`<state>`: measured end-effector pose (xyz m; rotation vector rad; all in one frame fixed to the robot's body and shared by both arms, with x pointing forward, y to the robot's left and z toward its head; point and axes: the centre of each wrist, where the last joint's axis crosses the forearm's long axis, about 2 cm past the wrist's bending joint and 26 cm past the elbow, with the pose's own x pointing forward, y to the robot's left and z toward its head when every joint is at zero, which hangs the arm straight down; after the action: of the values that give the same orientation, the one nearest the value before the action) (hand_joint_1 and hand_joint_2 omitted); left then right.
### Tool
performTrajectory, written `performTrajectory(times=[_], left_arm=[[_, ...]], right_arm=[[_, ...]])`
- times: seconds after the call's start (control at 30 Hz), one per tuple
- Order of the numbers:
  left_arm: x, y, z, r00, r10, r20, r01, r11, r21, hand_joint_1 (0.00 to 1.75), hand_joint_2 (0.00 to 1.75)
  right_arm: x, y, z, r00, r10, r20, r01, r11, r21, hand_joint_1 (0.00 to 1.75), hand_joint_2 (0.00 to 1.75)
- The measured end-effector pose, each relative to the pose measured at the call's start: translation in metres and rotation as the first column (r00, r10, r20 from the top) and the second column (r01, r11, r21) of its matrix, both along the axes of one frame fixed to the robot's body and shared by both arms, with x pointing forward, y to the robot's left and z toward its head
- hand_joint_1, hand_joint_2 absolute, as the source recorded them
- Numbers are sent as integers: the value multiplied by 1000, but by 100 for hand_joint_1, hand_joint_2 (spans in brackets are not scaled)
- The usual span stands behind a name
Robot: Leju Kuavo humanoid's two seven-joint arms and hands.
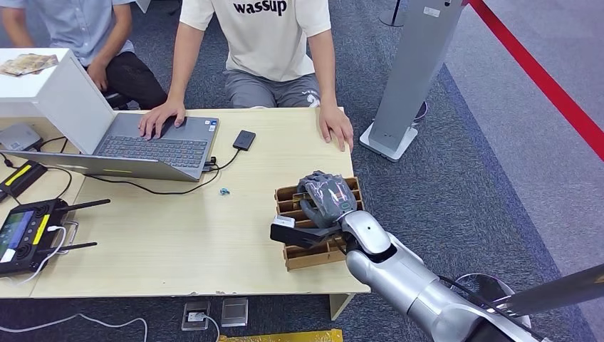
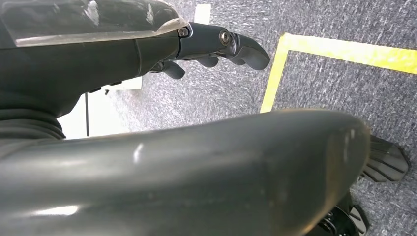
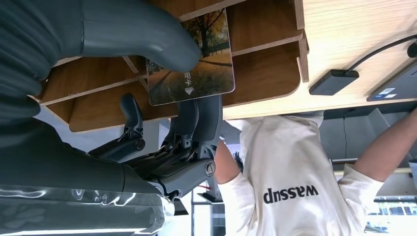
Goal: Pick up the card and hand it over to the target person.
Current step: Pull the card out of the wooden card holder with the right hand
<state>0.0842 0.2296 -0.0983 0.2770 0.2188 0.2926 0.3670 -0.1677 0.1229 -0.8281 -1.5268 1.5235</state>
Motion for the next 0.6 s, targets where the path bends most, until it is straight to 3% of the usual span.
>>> performTrajectory(times=[0.27,0.6], left_arm=[[0,-8,1,1000,-18,-21,18,1000,-3,0,0],[0,-14,2,999,-21,-25,21,1000,-6,0,0]], right_arm=[[1,5,8,999,22,25,-23,999,29,128,175],[-2,11,15,998,46,52,-49,997,65,124,175]])
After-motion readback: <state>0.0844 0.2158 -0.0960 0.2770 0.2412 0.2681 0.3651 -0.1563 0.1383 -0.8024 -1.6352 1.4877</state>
